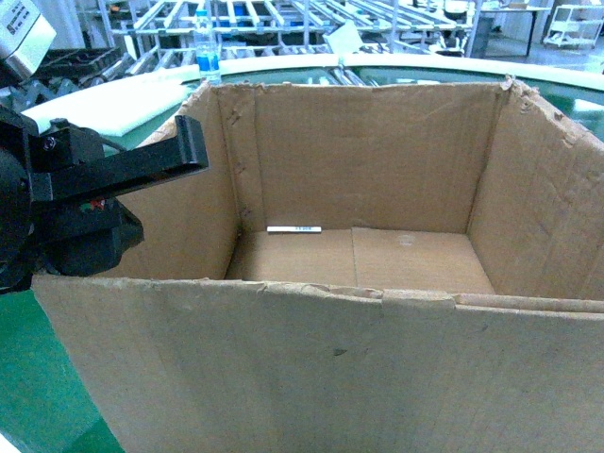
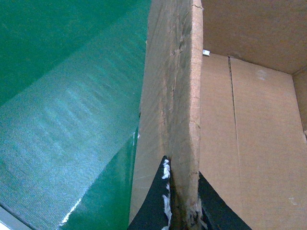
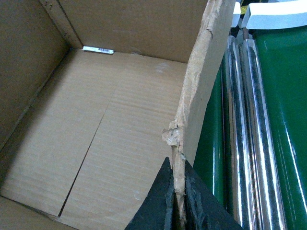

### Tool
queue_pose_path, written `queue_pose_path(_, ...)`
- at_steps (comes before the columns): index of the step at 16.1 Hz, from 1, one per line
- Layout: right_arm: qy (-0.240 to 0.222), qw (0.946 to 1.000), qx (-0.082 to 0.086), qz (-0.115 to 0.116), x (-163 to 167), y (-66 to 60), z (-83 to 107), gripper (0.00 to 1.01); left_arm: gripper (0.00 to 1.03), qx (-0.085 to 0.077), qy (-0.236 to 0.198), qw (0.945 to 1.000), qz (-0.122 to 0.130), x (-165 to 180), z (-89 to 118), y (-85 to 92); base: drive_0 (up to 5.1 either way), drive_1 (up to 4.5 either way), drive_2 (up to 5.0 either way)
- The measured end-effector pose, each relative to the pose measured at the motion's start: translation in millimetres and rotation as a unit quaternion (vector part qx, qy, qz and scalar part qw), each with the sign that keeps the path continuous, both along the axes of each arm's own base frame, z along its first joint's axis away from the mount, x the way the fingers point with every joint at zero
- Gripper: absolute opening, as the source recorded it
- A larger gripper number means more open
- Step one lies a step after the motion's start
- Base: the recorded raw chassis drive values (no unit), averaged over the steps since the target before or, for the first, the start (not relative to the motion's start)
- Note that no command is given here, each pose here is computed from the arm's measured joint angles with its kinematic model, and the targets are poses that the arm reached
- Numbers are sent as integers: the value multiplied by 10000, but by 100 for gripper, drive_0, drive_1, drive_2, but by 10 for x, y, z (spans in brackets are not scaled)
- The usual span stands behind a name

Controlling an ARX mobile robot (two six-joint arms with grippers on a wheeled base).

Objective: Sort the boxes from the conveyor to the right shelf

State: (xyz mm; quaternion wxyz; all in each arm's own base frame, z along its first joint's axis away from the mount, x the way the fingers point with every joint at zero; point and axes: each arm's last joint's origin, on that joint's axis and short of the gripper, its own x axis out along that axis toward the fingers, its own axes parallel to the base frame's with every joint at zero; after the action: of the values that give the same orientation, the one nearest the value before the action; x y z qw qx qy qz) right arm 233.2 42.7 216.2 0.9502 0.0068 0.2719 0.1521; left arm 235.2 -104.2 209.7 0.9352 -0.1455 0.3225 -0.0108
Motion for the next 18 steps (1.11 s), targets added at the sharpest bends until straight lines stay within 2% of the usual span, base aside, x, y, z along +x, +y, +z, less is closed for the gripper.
queue_pose_path(3, 2, 10000, 13, -19, -2, -1, 4, 2, 3, 13, -6, 10000, -9, 0, 1, 0, 0, 0, 0)
queue_pose_path(6, -86, 9999, 135, -67, -16, 5, 121, 2, 3, 245, -263, 9994, -5, -49, 101, 19, 0, 0, 0)
queue_pose_path(7, -249, 9995, 192, -44, -13, 21, 237, 2, 3, 297, -464, 9985, 7, -75, 198, 37, 0, 0, 0)
queue_pose_path(8, -556, 9981, 276, -6, -18, 37, 439, 2, 3, 319, -788, 9964, 37, -80, 377, 51, 0, 0, 0)
queue_pose_path(10, -1095, 9931, 407, 69, -34, 82, 795, 2, 3, 361, -1336, 9903, 81, -103, 690, 92, 0, 0, 0)
queue_pose_path(12, -1678, 9843, 537, 83, -31, 92, 952, 2, 3, 466, -1764, 9831, 177, -114, 804, 116, 0, 0, 0)
queue_pose_path(18, -1615, 9851, 584, 60, -36, 91, 945, 2, 3, 511, -1721, 9836, 155, -115, 794, 117, 0, 0, 0)
